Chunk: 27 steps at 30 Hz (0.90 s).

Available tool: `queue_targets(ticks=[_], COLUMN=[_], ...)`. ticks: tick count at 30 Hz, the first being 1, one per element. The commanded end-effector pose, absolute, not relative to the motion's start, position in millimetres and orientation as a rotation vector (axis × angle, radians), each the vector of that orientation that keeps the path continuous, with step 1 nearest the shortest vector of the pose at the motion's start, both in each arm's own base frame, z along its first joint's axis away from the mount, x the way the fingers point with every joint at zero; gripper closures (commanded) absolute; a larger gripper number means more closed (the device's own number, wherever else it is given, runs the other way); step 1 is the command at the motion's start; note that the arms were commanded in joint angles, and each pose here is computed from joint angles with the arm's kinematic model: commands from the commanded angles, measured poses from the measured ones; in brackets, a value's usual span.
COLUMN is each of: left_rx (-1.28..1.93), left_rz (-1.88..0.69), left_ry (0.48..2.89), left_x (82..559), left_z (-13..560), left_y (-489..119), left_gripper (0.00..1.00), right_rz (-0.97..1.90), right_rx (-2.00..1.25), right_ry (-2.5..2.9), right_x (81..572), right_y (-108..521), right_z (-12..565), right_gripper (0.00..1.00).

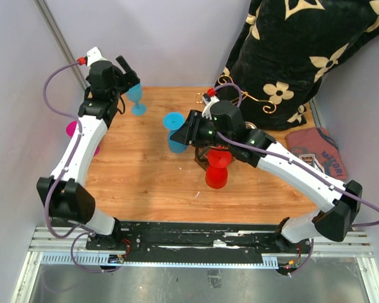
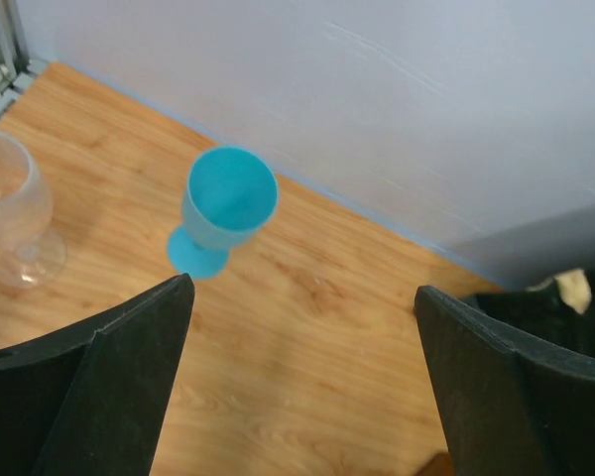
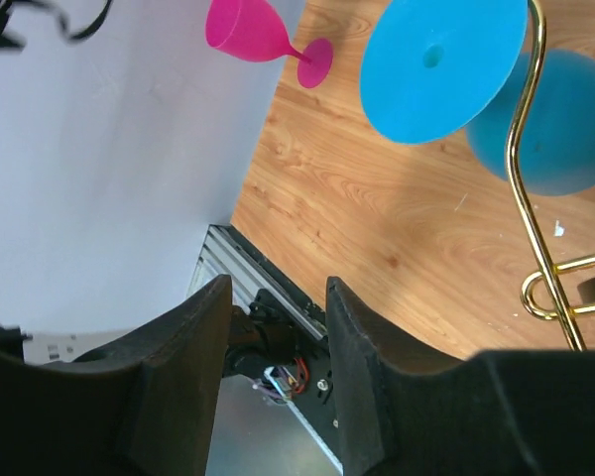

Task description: Take the wine glass off the wine glass rack

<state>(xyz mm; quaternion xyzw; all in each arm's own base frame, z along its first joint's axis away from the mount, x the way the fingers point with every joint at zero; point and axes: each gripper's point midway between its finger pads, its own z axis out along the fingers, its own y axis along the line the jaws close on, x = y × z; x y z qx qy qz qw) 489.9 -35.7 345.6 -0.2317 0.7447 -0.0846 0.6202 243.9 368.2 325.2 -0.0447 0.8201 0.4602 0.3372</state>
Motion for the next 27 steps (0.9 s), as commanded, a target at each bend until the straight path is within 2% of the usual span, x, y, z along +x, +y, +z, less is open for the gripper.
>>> queue_targets(ticks=[1, 7, 12, 27], left_rx=[-0.567, -0.565, -0.544, -0.491], left_rz=[-0.299, -0.296, -0.318, -0.359], left_ry=[1.783, 1.737, 1.723, 1.707], left_x=[447.1, 413.9, 402.6, 387.4], left_z=[340.8, 371.1, 387.0, 396.1], left_y=[-46.3, -38.7, -40.5, -46.4], left_gripper=[0.00, 0.00, 0.00, 0.00], right_rz=[1.256, 1.211, 1.171, 1.123], right_rx=[0.069, 0.138, 0.192, 0.348], right_ry=[2.122, 2.182, 2.199, 2.131], right_x=[263.1, 273.9, 286.2, 324.7], right_y=[376.5, 382.7, 386.0, 370.7], right_z=[332.2, 307.8, 292.7, 281.3], right_gripper=[0.57, 0.52, 0.52, 0.59])
